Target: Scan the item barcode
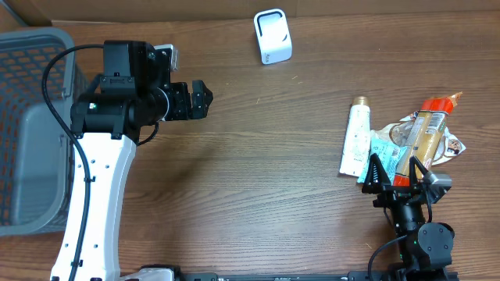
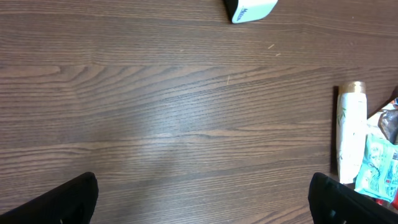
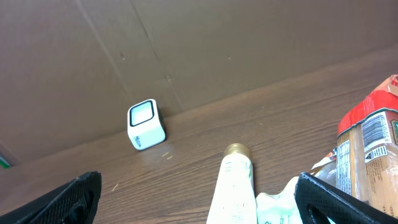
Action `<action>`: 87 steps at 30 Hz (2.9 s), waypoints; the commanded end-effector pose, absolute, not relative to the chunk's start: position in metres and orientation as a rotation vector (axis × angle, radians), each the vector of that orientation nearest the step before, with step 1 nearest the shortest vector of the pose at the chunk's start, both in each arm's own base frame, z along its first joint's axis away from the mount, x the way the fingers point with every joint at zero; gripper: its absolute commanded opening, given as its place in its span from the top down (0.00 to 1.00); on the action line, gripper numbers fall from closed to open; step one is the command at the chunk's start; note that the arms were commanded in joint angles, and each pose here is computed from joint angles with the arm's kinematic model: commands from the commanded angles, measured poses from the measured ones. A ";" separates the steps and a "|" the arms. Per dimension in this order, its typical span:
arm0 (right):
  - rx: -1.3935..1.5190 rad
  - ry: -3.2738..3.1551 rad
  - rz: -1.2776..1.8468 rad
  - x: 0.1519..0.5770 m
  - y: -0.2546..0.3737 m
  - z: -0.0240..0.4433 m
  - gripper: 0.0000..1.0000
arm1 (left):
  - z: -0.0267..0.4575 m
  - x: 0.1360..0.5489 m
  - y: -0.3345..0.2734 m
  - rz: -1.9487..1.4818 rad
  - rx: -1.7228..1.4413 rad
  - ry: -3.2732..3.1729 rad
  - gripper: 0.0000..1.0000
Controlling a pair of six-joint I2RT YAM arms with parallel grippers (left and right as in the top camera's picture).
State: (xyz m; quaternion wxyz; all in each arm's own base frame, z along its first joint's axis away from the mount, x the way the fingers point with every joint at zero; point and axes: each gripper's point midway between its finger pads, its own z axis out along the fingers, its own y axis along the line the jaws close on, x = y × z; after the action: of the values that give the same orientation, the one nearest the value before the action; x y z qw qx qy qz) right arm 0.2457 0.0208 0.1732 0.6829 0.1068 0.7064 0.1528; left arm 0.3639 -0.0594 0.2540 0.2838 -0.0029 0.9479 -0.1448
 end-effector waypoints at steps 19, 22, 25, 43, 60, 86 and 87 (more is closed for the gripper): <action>0.234 1.578 0.315 0.246 0.018 0.172 0.00 | 0.308 0.355 -0.048 -0.151 0.285 2.172 0.00; 0.234 1.578 0.315 0.246 0.018 0.172 0.00 | 0.315 0.348 -0.050 -0.124 0.321 1.982 0.01; 0.234 1.578 0.315 0.246 0.018 0.172 0.00 | 0.308 0.335 -0.047 -0.099 0.312 1.848 0.01; 0.234 1.578 0.315 0.246 0.018 0.172 0.00 | 0.169 0.248 -0.031 0.046 0.365 1.615 0.00; 0.234 1.578 0.315 0.246 0.018 0.172 0.00 | 0.159 0.240 -0.034 0.030 0.368 1.622 0.00; 0.234 1.578 0.315 0.246 0.018 0.172 0.00 | 0.159 0.240 -0.034 0.030 0.368 1.622 0.00; 0.234 1.578 0.315 0.246 0.018 0.172 0.00 | 0.159 0.240 -0.034 0.030 0.368 1.622 0.00</action>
State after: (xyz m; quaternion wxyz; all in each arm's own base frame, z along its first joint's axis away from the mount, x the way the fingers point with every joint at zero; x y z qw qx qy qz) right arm 0.2457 0.0207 0.1730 0.6831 0.1047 0.7069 0.1503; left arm 0.2409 -0.0319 0.1590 0.6702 0.1528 0.7262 0.0110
